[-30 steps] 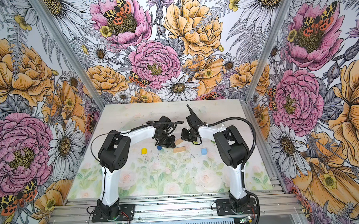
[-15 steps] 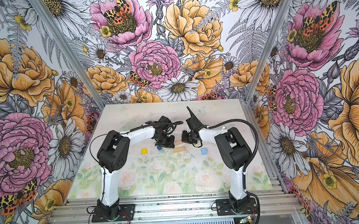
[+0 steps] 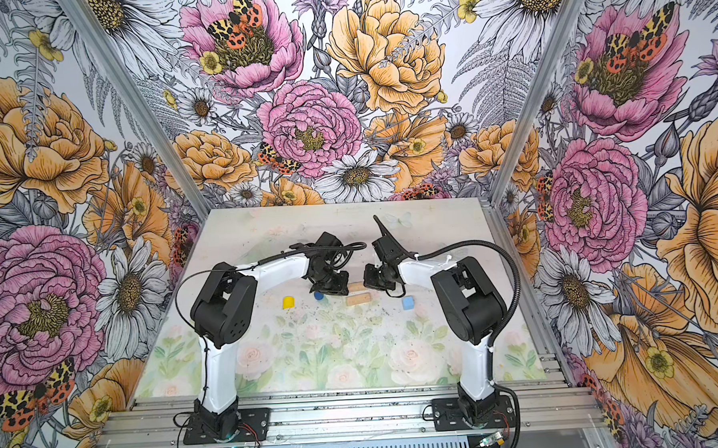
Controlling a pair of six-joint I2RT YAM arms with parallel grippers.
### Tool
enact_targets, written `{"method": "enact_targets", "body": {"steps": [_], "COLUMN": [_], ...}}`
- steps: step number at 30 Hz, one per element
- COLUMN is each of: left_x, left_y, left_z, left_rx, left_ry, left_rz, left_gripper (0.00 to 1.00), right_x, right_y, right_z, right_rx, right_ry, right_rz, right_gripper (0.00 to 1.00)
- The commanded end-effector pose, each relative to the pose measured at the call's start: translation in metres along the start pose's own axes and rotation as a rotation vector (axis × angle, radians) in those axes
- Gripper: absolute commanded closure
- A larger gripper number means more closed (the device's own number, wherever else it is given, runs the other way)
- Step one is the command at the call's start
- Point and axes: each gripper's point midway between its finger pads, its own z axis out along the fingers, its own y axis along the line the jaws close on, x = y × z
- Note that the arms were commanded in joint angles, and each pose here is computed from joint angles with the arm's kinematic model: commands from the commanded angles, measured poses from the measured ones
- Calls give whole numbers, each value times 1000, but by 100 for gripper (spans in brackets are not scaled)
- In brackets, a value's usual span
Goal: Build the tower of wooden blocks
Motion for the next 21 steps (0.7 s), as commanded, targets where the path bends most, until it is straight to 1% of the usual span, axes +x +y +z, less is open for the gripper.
{"method": "enact_targets", "body": {"steps": [1, 8, 12, 17, 21], "left_x": [-16, -16, -18, -13, -2], "left_y": [-16, -21, -25, -25, -22], "left_z": [-19, -31, -45, -64, -68], "left_rx": [27, 25, 26, 17, 11], "left_ry": [-90, -114, -148, -183, -183], "left_rz": [28, 38, 47, 51, 35], "left_gripper": [86, 85, 84, 83, 81], "right_x": [25, 16, 12, 21, 35], "right_y": [-9, -3, -1, -4, -11], "right_z": [0, -9, -19, -29, -32], "right_rx": [48, 35, 31, 35, 56], "right_ry": [67, 37, 10, 3, 9], "right_rz": [22, 15, 12, 17, 21], "right_gripper": [83, 78, 74, 72, 68]}}
